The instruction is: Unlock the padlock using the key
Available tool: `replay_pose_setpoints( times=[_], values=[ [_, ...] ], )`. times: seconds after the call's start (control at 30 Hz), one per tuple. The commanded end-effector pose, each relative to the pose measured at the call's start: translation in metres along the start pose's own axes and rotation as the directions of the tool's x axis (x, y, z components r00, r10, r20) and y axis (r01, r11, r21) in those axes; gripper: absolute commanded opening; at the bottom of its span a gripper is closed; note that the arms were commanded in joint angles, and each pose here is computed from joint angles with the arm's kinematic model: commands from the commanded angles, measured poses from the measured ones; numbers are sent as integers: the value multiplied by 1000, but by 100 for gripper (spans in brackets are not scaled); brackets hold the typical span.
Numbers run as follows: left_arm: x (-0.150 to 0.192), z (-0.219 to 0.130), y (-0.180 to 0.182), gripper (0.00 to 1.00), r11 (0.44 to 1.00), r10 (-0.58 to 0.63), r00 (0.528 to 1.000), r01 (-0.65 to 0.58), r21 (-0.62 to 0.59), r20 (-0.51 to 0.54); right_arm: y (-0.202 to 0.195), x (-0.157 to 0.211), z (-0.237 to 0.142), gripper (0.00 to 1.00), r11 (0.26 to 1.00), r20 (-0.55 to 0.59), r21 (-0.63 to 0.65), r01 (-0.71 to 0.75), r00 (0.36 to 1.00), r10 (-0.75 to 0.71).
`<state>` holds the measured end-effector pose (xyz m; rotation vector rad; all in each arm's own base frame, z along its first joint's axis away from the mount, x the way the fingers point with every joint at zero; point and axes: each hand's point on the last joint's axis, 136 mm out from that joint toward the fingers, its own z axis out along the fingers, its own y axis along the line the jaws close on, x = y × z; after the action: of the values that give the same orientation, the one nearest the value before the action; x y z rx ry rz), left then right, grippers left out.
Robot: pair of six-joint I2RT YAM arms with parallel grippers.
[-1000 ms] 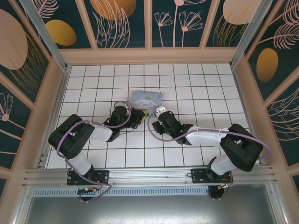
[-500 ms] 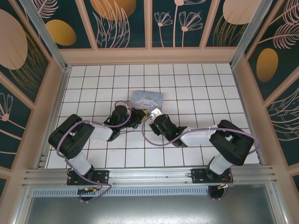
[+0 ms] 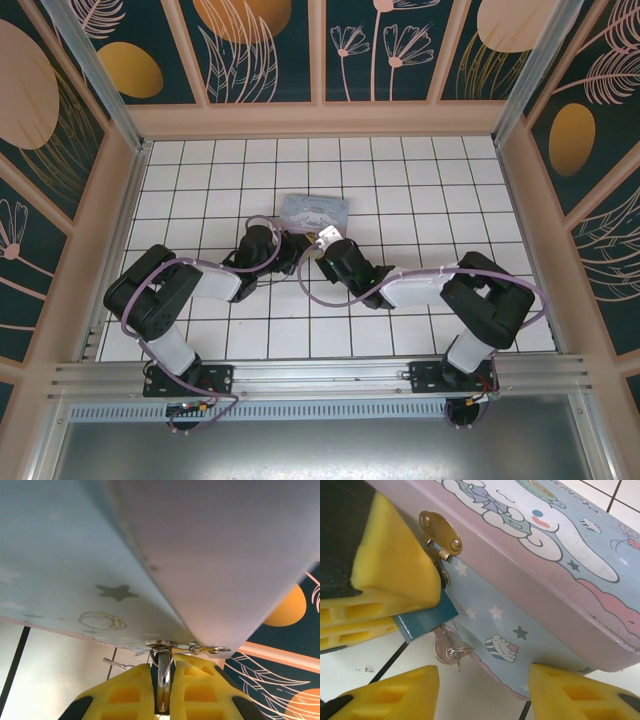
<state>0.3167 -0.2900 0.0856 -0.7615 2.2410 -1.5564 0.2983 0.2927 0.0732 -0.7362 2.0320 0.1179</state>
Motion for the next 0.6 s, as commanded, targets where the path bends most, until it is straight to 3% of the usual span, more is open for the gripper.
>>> replay_pose_setpoints(
  times=[0.0, 0.4, 0.57],
  values=[
    [0, 1, -16, 0, 998, 34, 999, -33, 45, -10, -6, -18, 8, 50, 1000, 35, 19, -9, 999, 8],
    [3, 0, -7, 0, 999, 30, 999, -29, 27, -21, -2, -42, 15, 30, 999, 55, -19, -42, 998, 43],
    [3, 0, -5, 0, 999, 28, 999, -28, 24, -24, 6, -49, 16, 12, 997, 55, -61, -50, 997, 53]
  ],
)
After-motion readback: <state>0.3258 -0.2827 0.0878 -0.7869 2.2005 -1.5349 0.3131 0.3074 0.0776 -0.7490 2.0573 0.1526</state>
